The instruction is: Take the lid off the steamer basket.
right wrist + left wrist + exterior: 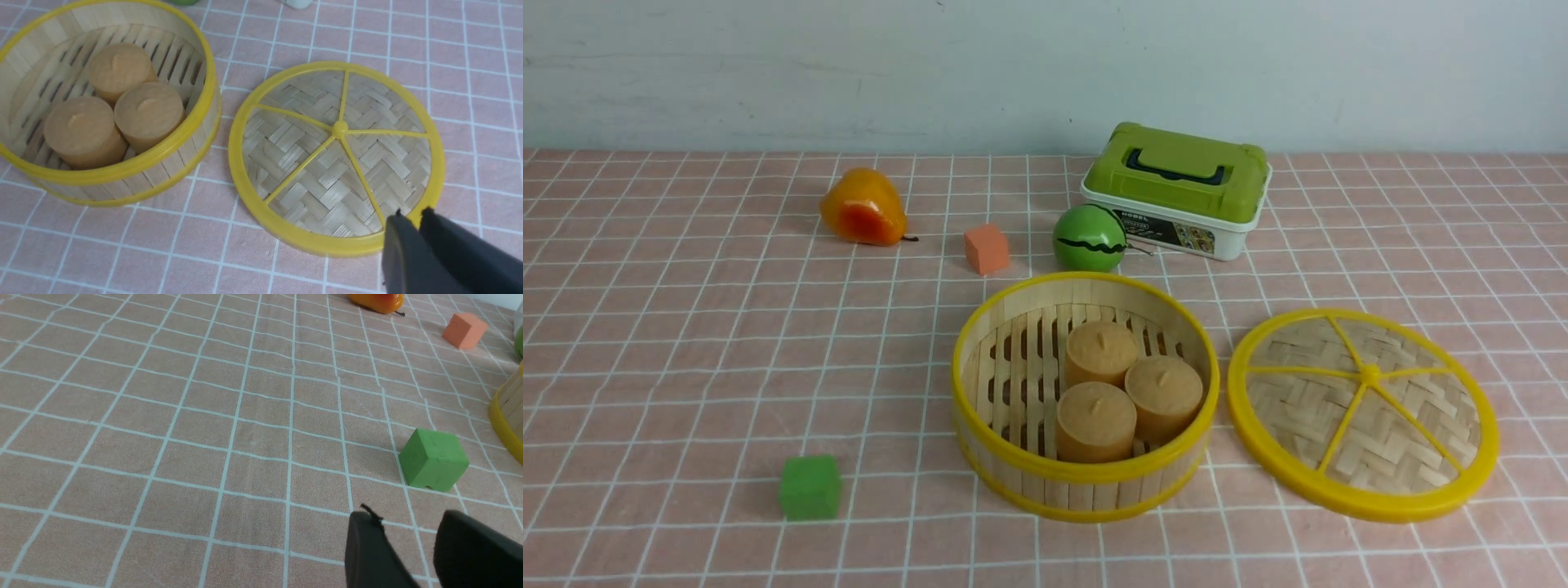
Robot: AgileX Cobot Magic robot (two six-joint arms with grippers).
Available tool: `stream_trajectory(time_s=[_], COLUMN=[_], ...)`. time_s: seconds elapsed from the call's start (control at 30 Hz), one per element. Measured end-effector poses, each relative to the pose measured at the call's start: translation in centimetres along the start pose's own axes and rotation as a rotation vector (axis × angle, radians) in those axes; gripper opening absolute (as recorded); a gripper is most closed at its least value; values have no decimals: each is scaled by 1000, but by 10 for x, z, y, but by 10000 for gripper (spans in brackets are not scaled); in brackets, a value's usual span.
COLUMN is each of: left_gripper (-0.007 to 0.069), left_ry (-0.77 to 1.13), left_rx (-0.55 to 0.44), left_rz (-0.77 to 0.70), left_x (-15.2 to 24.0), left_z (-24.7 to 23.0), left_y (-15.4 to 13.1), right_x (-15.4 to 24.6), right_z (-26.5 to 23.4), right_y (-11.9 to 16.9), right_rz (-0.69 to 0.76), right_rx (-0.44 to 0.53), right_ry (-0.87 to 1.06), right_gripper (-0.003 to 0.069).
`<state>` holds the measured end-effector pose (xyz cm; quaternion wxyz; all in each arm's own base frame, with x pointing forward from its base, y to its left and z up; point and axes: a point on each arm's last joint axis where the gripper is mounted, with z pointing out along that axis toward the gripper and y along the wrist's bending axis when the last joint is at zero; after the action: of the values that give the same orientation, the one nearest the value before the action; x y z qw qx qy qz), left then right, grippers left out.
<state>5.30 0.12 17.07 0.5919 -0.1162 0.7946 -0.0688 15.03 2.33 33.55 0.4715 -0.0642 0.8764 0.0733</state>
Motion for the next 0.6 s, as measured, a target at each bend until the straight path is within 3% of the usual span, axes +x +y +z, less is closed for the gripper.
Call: stream_trajectory(time_s=[0.23,0.6], left_gripper=[239,239], left_ry=[0,0], left_rx=[0,0], left_rz=[0,0], left_x=[0,0], left_z=[0,0], left_y=[0,0], right_x=[5,7], right_z=[-28,-31], right_y=[4,4], right_rz=[-13,-15], right_rx=[-3,-6], right_ry=[-86,-80], right_gripper=[-21,-18])
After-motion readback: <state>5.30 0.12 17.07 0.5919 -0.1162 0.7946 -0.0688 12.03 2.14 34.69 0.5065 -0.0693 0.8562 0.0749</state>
